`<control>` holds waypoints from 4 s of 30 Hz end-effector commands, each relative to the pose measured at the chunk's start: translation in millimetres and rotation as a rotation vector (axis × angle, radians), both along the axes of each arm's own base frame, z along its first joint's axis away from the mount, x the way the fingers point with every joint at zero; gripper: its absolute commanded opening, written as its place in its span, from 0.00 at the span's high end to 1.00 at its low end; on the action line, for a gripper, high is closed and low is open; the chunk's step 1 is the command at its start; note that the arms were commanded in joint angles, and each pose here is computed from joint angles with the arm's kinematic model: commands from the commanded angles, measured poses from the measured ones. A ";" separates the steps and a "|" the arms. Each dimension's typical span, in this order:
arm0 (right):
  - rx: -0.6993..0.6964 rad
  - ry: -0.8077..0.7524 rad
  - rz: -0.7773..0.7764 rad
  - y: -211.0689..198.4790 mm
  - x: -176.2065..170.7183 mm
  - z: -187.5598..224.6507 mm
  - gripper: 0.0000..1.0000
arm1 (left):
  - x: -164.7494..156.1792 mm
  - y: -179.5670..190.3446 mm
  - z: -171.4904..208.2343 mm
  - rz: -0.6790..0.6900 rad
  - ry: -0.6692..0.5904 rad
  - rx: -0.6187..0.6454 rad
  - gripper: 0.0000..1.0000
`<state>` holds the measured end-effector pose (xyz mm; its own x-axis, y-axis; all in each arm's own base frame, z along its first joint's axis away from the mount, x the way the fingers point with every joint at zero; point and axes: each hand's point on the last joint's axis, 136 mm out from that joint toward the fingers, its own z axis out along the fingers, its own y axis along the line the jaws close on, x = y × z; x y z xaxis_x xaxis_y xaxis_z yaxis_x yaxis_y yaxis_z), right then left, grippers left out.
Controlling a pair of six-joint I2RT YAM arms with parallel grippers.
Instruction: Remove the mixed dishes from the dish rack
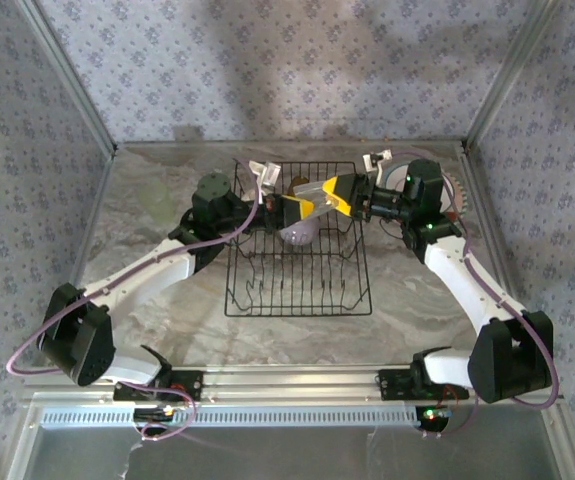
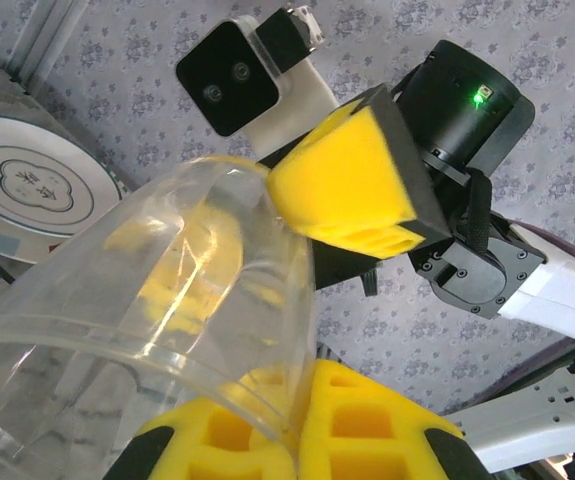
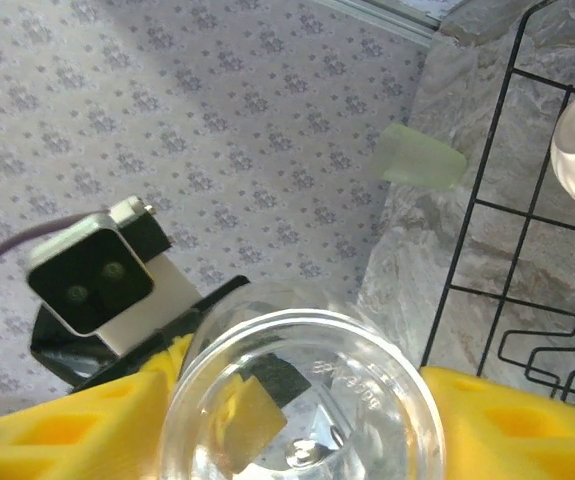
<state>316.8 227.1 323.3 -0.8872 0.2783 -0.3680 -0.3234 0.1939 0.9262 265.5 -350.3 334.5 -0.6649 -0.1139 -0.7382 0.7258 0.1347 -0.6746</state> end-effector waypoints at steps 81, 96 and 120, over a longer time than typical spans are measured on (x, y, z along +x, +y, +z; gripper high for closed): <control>-0.734 -0.613 0.038 31.3 -112.5 -54.3 0.00 | 137.9 265.7 -229.0 0.543 0.644 1.462 1.00; -0.741 -0.611 0.058 36.0 -116.2 -60.5 0.00 | 143.7 272.9 -254.5 0.492 0.693 1.526 0.99; -0.751 -0.607 0.077 41.6 -118.5 -67.9 0.00 | 159.6 262.0 -224.5 0.536 0.628 1.439 0.67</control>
<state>200.6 266.6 259.7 -0.4995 -0.2519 -0.8289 -0.7311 0.6358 0.2474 425.1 -87.0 93.2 -0.9949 0.0818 -0.0589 0.0768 0.9937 0.0818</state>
